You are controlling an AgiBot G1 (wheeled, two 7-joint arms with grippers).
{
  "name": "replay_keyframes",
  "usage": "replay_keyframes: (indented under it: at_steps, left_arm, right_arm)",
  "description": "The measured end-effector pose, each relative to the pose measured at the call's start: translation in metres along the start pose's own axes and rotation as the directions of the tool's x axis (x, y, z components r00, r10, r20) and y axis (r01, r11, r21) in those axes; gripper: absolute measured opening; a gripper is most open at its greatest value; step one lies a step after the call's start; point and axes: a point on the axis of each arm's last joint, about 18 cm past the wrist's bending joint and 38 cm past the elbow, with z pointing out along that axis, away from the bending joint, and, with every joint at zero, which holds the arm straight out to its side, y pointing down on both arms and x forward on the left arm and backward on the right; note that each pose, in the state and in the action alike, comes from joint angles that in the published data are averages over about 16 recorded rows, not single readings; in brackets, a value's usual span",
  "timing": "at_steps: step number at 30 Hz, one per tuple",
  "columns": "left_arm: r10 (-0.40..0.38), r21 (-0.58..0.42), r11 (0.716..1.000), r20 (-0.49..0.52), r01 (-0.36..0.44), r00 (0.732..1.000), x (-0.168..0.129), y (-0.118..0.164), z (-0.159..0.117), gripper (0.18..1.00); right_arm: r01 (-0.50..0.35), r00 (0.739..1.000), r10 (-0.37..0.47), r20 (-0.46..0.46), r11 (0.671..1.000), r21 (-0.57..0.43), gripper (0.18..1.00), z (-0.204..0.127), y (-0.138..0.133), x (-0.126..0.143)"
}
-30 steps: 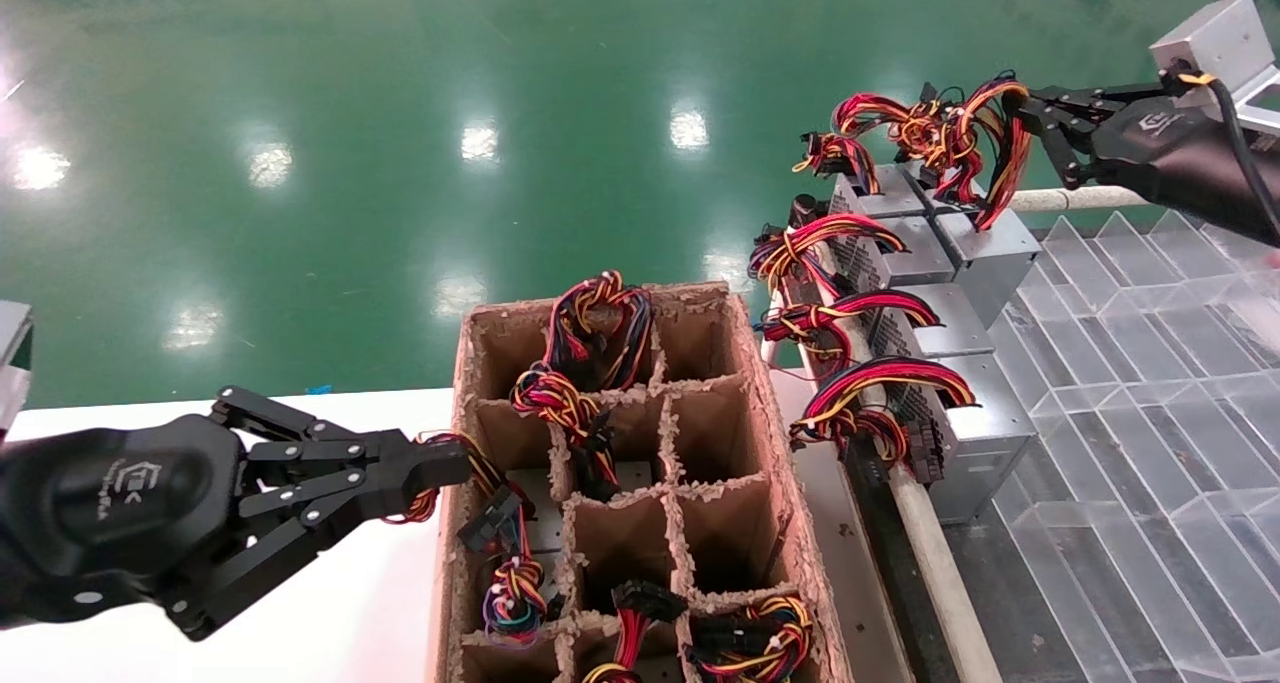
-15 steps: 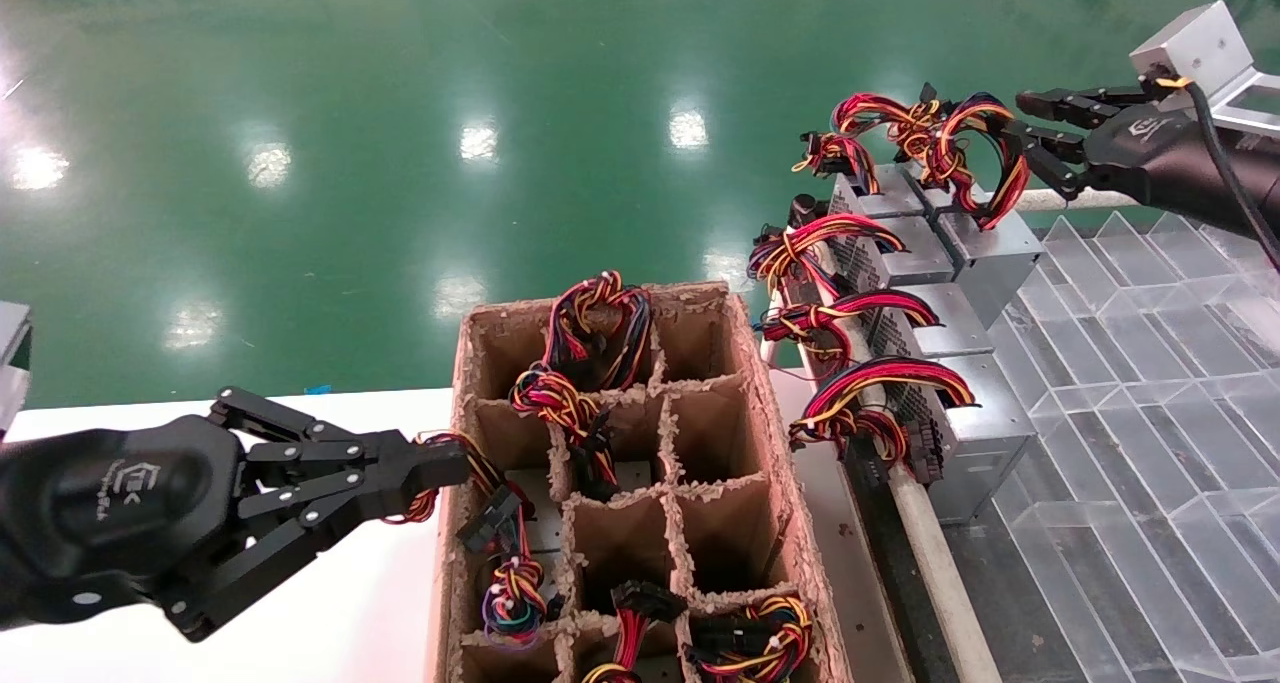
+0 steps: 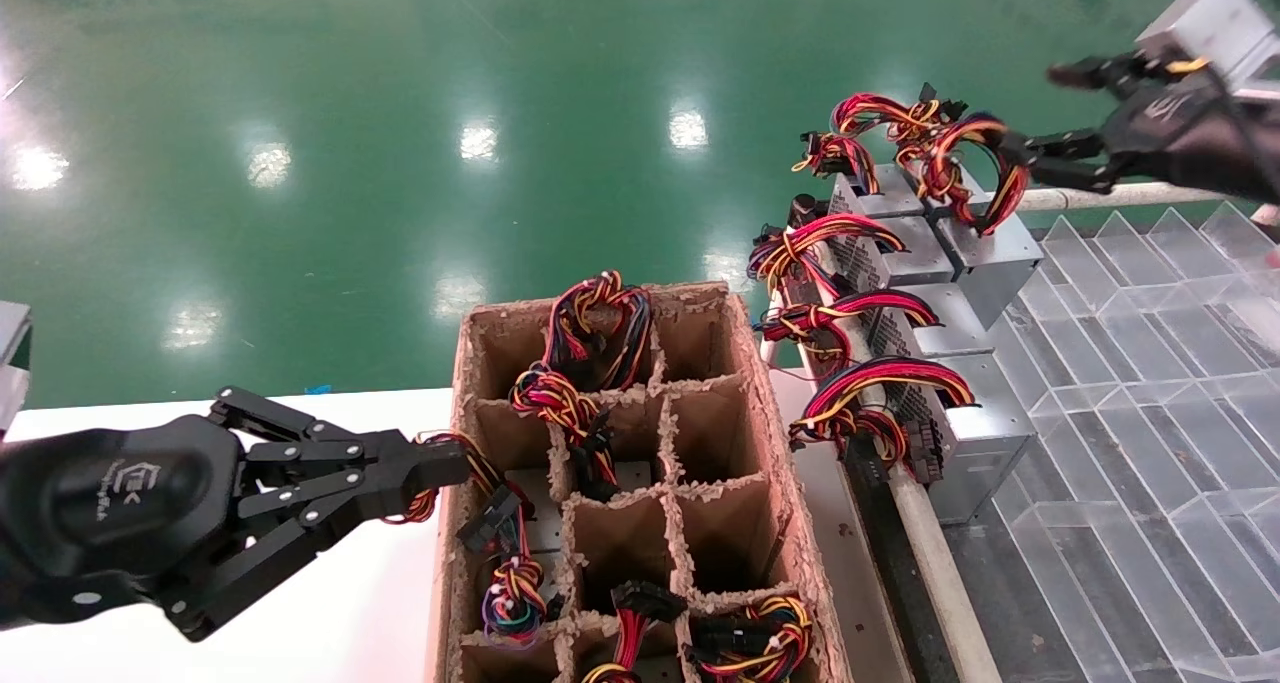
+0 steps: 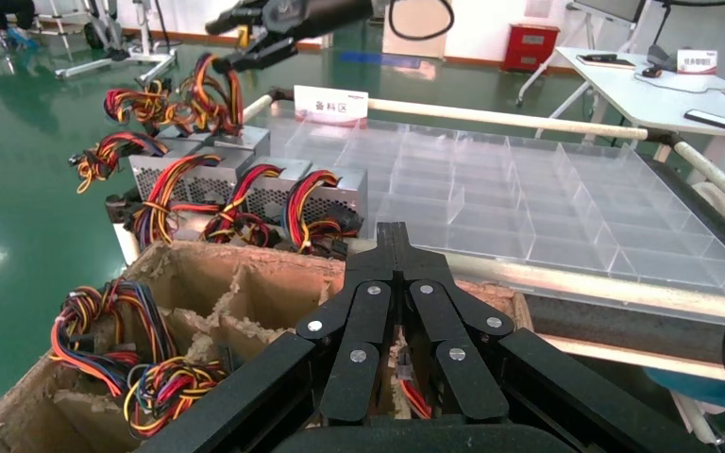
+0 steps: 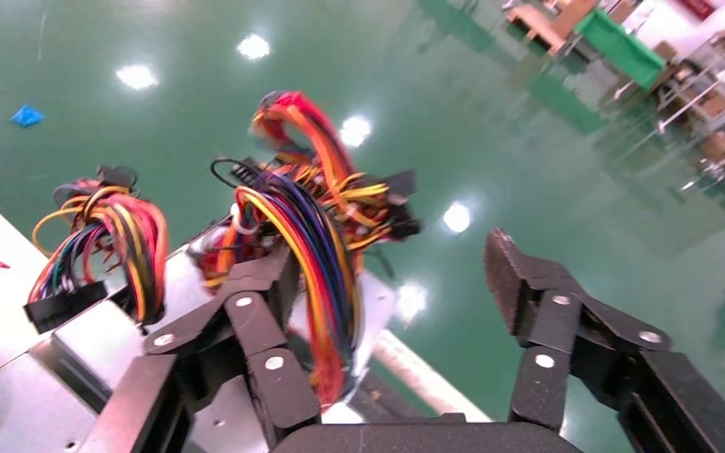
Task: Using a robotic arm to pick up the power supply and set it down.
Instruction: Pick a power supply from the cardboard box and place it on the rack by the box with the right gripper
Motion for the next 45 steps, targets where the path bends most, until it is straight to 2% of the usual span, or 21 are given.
replay_keyframes:
  at_steps: [11, 16, 25, 38, 45]
  left_arm:
    - [0.000, 0.000, 1.000, 0.000, 0.000, 1.000, 0.000, 0.000, 0.000, 0.191]
    - [0.000, 0.000, 1.000, 0.000, 0.000, 1.000, 0.000, 0.000, 0.000, 0.191]
    - [0.000, 0.000, 1.000, 0.000, 0.000, 1.000, 0.000, 0.000, 0.000, 0.191]
    - [0.000, 0.000, 1.000, 0.000, 0.000, 1.000, 0.000, 0.000, 0.000, 0.191]
    - [0.000, 0.000, 1.000, 0.000, 0.000, 1.000, 0.000, 0.000, 0.000, 0.191]
  right_arm:
    - [0.041, 0.999, -0.041, 0.005, 0.999, -0.033, 0.849, -0.007, 0.001, 0.006]
    - [0.069, 0.998, -0.068, 0.019, 0.995, -0.073, 0.922, -0.005, 0.005, 0.005]
    - [0.109, 0.991, -0.100, 0.084, 0.989, -0.099, 0.985, -0.006, 0.005, -0.003]
    - [0.142, 0.967, -0.149, 0.205, 0.989, 0.051, 1.000, -0.021, -0.022, -0.020]
    - [0.116, 0.962, -0.140, 0.235, 0.987, 0.111, 1.000, -0.022, -0.025, -0.033]
